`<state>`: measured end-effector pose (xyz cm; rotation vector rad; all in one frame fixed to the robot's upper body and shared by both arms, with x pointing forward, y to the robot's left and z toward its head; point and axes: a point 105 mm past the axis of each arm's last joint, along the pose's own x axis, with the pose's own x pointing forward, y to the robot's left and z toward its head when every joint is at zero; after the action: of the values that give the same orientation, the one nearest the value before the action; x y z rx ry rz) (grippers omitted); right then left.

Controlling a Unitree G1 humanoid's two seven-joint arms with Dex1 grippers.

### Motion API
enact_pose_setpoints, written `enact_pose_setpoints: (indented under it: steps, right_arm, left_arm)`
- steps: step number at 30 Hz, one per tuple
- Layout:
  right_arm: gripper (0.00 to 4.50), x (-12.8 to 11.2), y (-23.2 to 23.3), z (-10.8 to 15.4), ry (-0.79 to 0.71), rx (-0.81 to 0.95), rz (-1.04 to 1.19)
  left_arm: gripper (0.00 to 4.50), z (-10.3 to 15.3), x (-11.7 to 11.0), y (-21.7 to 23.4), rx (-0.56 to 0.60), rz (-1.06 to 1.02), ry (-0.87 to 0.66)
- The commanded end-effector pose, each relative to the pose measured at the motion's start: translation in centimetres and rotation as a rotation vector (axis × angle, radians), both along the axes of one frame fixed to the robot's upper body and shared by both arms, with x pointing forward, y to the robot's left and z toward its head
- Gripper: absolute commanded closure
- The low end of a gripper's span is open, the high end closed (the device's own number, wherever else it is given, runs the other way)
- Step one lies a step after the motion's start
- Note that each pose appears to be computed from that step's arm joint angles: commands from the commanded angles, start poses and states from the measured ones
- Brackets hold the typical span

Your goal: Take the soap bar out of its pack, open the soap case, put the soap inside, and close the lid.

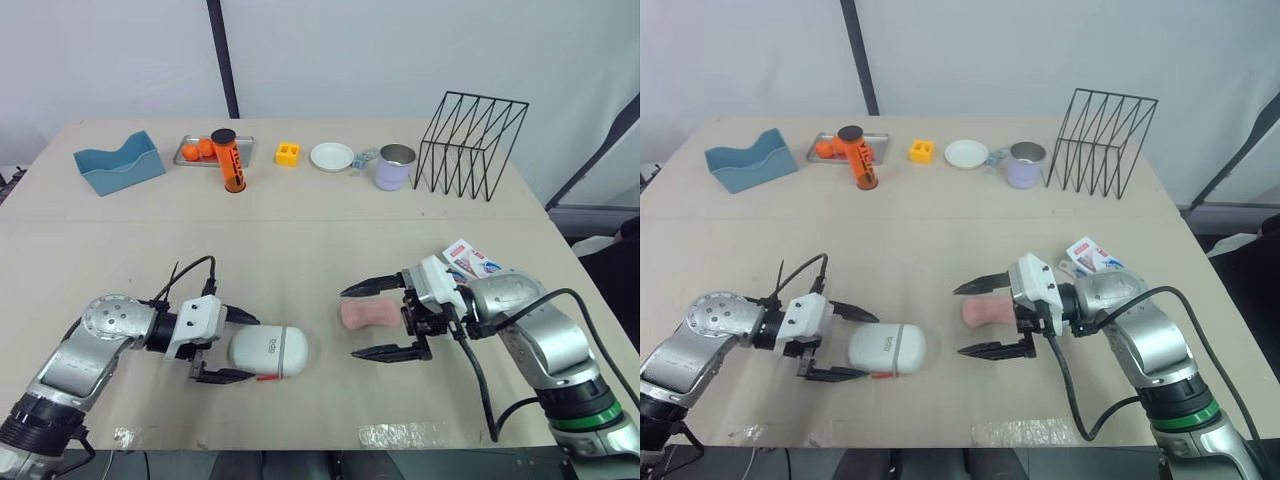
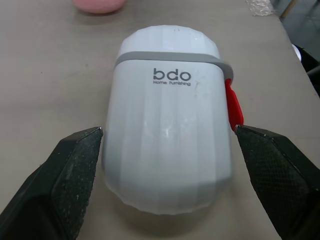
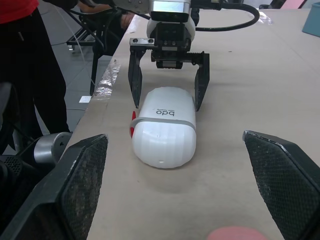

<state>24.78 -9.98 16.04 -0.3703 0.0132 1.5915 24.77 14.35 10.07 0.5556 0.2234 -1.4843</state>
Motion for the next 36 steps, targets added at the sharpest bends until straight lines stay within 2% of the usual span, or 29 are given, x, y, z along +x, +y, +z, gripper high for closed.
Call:
enact_pose_setpoints:
  steps: [1,36]
  right_arm:
    - [0.06,-0.32,0.52,0.73,-0.038,0.010,0.021]
    - [0.06,0.15,0.39,0.50,-0.029,0.009,-0.013]
  left_arm:
    - [0.00,0.22,0.42,0.04,0.013,-0.004,-0.043]
    - [0.00,-0.43,-0.02,-0.36,-0.010,0.026,-0.014]
